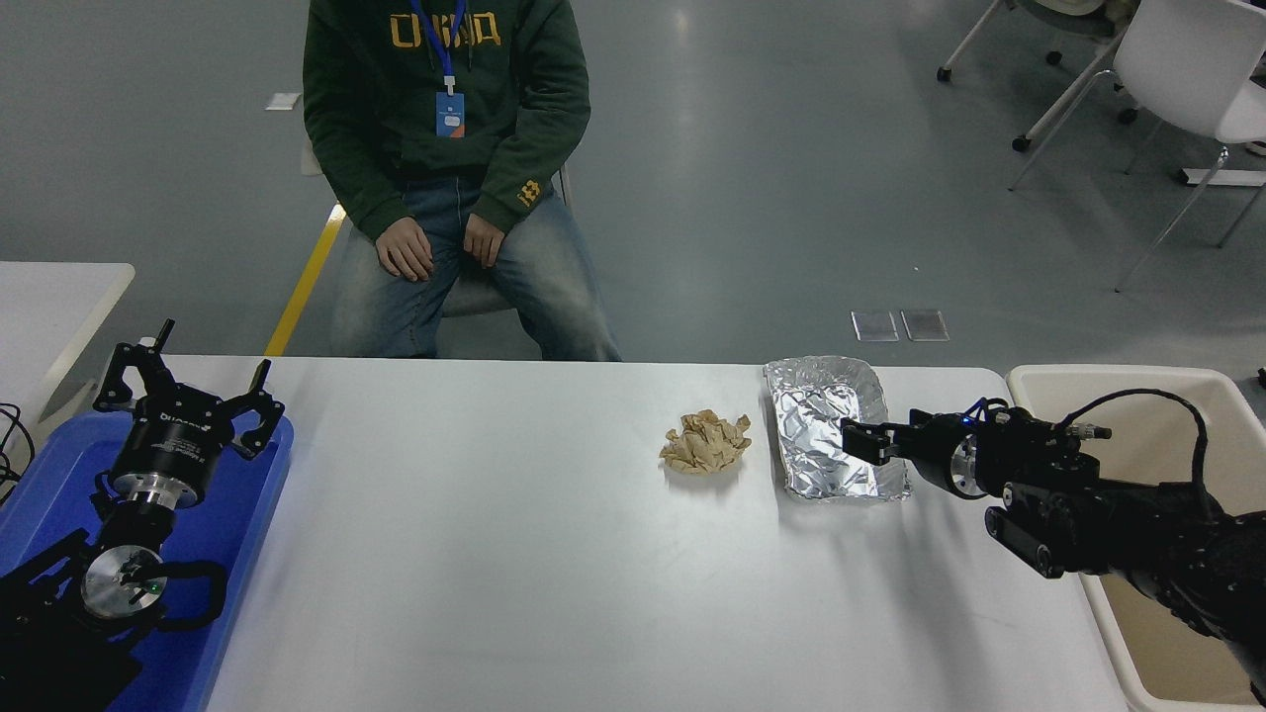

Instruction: Clean the table surface

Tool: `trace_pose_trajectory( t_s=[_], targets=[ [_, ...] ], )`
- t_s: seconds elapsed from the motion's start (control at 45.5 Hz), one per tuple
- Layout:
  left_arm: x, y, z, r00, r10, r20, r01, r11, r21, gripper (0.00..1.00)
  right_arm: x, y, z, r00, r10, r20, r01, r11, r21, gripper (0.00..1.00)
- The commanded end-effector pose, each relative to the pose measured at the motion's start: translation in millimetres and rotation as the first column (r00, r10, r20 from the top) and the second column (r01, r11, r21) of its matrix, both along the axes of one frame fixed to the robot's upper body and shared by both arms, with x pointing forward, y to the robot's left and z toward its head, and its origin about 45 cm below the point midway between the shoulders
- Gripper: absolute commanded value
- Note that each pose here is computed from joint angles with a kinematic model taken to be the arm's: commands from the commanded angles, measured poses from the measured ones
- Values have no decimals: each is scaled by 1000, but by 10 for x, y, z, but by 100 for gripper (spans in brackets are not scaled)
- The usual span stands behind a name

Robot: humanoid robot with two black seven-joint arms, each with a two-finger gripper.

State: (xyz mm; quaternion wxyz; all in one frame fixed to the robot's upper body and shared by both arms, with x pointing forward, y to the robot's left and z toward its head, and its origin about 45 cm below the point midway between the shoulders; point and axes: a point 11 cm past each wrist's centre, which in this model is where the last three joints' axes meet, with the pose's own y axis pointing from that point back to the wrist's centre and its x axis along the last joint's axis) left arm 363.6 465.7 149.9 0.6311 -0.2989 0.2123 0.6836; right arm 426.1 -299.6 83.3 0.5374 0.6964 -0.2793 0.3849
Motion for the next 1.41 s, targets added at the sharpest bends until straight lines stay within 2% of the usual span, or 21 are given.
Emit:
trace_pose_trajectory(
  t_s=[0.0,0.154,0.44,0.681,0.857,0.967,1.385],
  targets=[
    [-5,2,-6,1000,0,-1,0,1000,0,100,-51,3,-120,999,-48,4,48,999,3,99],
    [0,0,0,1000,0,0,0,1000,0,100,-99,10,-189,999,-52,-10,52,999,-2,97],
    [0,0,0,1000,0,0,0,1000,0,100,-136,-75,-225,998,-60,-17,59,998,-26,72],
    [0,0,0,1000,0,0,0,1000,0,100,-129,-157,-214,999,-42,-23,40,996,-85,46],
    [0,0,0,1000,0,0,0,1000,0,100,-144,-171,-234,998,-44,-48,39,995,-90,22],
    [-5,2,-6,1000,0,-1,0,1000,0,100,-154,-170,-246,997,-45,-63,39,995,-88,1],
    [0,0,0,1000,0,0,0,1000,0,100,39,-115,-3,995,-12,-100,9,999,-32,0]
  ],
)
